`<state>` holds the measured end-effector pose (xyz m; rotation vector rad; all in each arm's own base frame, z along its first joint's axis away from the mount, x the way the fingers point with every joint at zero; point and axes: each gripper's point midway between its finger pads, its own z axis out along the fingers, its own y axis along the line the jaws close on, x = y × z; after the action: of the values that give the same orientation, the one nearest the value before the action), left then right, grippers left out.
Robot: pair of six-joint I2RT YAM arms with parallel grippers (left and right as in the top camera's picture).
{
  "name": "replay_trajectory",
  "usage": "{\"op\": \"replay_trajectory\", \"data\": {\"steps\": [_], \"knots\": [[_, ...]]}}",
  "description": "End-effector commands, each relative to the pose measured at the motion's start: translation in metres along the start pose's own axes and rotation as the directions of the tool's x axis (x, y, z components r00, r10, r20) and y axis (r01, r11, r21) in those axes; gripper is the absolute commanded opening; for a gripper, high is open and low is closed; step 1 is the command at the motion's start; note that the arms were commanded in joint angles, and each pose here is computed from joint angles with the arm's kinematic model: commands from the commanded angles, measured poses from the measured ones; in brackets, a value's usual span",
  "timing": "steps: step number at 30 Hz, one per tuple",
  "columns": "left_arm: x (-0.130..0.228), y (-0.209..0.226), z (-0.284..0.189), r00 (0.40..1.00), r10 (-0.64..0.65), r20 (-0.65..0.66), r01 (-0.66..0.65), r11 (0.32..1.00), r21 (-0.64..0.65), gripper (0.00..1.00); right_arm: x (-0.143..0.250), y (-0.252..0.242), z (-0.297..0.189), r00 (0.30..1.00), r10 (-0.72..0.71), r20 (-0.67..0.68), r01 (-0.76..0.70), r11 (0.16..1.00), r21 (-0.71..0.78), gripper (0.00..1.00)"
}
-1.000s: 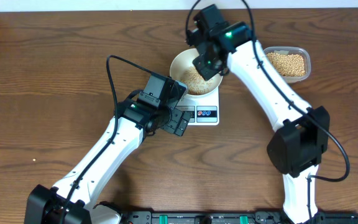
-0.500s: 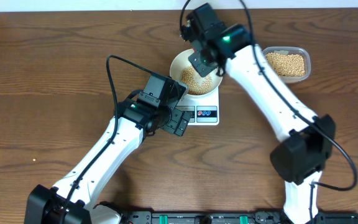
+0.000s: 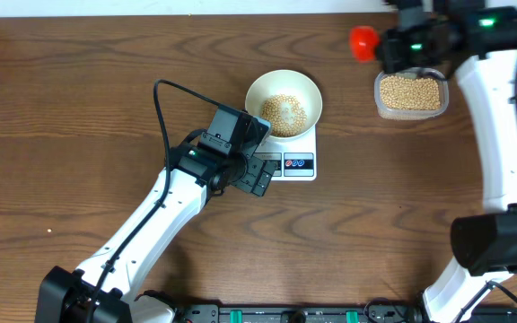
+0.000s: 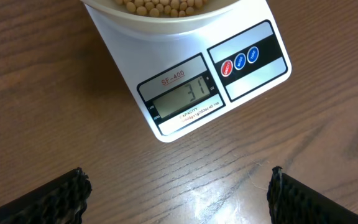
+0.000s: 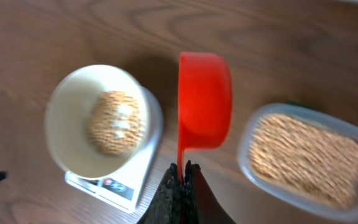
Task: Scoop item into bowl and weigh 50g on scale
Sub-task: 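Return the empty red scoop to the bean tub with the right gripper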
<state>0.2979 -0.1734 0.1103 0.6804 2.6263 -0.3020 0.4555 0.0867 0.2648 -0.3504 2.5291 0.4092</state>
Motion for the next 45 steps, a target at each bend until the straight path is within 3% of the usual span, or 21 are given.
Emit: {"op": "replay_trajectory", "data": {"steps": [1, 12, 45], "knots": [[0.003, 0.003, 0.004, 1.000, 0.003, -0.013, -0.003, 1.000, -0.011, 0.93, 0.010, -0.033, -0.018, 0.996, 0.094, -0.004, -0.094, 0.996, 0.000, 0.01], [0.003, 0.003, 0.004, 1.000, 0.003, -0.014, -0.003, 1.000, -0.011, 0.93, 0.045, -0.112, -0.038, 0.975, 0.211, -0.065, -0.191, 0.954, 0.232, 0.01], [0.003, 0.003, 0.004, 1.000, 0.003, -0.013, -0.003, 1.000, -0.011, 0.93, 0.120, -0.143, 0.067, 0.955, 0.243, -0.171, -0.192, 0.944, 0.268, 0.01]]}}
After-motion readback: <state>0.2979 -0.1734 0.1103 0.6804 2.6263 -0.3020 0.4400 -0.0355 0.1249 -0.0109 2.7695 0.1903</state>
